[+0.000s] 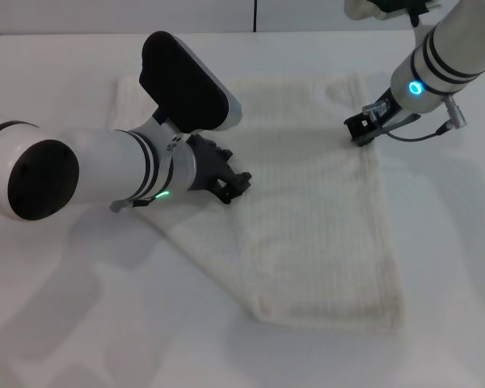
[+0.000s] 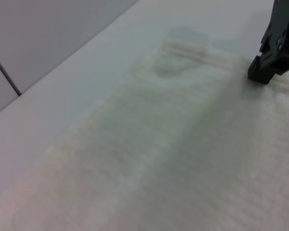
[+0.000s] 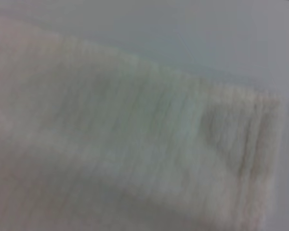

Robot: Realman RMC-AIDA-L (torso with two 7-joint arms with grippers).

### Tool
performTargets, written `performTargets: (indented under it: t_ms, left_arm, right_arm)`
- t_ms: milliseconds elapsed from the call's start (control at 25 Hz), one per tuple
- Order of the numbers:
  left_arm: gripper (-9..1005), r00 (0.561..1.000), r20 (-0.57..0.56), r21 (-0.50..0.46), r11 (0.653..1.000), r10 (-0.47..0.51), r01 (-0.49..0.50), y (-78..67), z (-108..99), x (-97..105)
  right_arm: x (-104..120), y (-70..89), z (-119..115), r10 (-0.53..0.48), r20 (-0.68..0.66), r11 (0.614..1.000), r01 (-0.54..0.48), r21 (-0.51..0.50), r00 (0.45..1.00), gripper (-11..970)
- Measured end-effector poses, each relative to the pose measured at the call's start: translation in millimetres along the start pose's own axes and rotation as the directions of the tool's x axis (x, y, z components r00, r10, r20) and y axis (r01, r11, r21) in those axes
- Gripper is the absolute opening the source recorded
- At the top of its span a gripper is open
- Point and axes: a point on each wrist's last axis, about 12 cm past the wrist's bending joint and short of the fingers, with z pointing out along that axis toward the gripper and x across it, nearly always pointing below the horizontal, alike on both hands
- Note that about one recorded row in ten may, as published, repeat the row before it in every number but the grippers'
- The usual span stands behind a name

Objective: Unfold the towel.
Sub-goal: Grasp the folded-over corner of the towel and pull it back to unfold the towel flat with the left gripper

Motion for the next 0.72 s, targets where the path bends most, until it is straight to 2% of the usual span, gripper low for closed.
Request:
performTargets:
  t_ms: [280, 400, 560, 640, 720]
  left_arm:
    - [434, 1.0, 0.019, 0.008, 1.0, 0.001, -0.001, -1.3, -6, -7]
    - [312, 1.0, 0.017, 0.02, 1.0, 0.006, -0.006, -3.8, -10, -10]
    - [168, 1.0, 0.0, 0.013, 1.0, 0.027, -0.027, -8.3, -24, -19]
    - [121, 0.998, -0.034, -0.04, 0.998, 0.054, -0.056, -12.1, -41, -28]
    - [74, 0.996, -0.055, -0.065, 0.996, 0.065, -0.069, -15.7, -48, -32]
  right_arm:
    - [0, 0.1, 0, -0.007, -0.005, 1.0, 0.007, 0.003, 1.0, 13]
    - [0, 0.0, -1, -0.007, -0.004, 1.0, 0.007, 0.003, 1.0, 14]
    - [0, -0.4, -1, -0.006, -0.003, 1.0, 0.006, 0.003, 1.0, 14]
    - [0, -0.5, -1, -0.006, -0.003, 1.0, 0.006, 0.003, 1.0, 14]
    - [0, -0.7, -1, -0.006, -0.003, 1.0, 0.006, 0.003, 1.0, 15]
